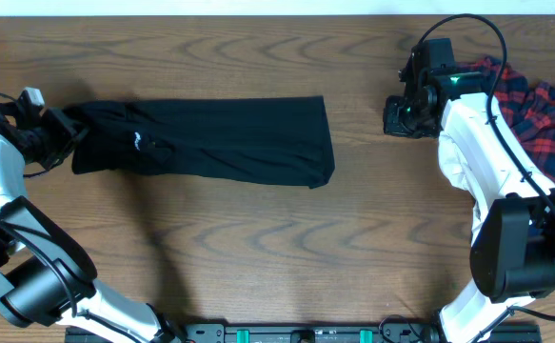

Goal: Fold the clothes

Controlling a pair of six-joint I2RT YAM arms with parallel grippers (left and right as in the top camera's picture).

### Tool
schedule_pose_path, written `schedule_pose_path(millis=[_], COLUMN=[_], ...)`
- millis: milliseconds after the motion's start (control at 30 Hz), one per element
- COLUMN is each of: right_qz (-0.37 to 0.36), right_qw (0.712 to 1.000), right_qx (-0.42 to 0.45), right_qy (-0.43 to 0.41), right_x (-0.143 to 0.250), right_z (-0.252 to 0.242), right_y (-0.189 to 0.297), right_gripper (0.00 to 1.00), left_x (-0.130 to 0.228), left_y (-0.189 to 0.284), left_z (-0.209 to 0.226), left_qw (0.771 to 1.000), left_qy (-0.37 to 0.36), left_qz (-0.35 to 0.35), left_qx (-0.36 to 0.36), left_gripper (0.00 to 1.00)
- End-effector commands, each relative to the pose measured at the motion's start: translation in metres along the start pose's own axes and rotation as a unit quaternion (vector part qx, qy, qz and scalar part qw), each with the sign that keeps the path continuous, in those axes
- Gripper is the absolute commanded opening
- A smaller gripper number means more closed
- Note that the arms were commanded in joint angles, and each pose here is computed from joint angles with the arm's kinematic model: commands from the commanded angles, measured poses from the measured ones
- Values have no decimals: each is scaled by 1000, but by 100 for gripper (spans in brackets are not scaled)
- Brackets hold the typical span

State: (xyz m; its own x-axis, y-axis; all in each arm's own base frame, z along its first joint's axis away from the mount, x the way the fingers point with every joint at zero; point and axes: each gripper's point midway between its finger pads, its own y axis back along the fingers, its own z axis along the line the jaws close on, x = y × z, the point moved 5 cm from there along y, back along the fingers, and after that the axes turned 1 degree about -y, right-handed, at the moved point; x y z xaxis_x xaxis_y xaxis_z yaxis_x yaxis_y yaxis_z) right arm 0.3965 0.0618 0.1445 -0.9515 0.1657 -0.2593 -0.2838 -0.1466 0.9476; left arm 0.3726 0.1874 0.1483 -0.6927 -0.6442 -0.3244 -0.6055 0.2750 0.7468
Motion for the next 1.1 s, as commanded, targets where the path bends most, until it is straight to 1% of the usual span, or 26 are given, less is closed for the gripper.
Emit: schedule_pose_path(millis=[0,300,533,667,800,967,1067], right_qz=[-9,-4,-3,-3,-3,-1,0], right_qw=[1000,1000,1000,1000,1000,1000,1000], right_qx=[4,7,7,8,8,11,12], right_qy=[3,-3,-3,-3,-4,-19,-23], right_x=[-4,-3,-2,-2,-2,-3,-3], right_z=[-3,-8,-8,-8,-9,-15,-18], right_y=[6,7,7,7,7,8,8], right_gripper=[8,7,7,7,7,7,8], left_x=[-14,-39,-54,-47,-33,-20,-12], left_y=[11,32,46,41,31,26,28], left_z=[5,11,-4,-21,-49,-74,-92], left_qw=[998,988,986,987,985,968,961], left_qy=[-19,-42,-56,-70,-119,-176,-203], left_qz=[-27,-73,-94,-78,-52,-42,-44], left_qx=[-44,-126,-128,-119,-112,-171,-184], left_gripper=[6,6,6,6,6,6,6])
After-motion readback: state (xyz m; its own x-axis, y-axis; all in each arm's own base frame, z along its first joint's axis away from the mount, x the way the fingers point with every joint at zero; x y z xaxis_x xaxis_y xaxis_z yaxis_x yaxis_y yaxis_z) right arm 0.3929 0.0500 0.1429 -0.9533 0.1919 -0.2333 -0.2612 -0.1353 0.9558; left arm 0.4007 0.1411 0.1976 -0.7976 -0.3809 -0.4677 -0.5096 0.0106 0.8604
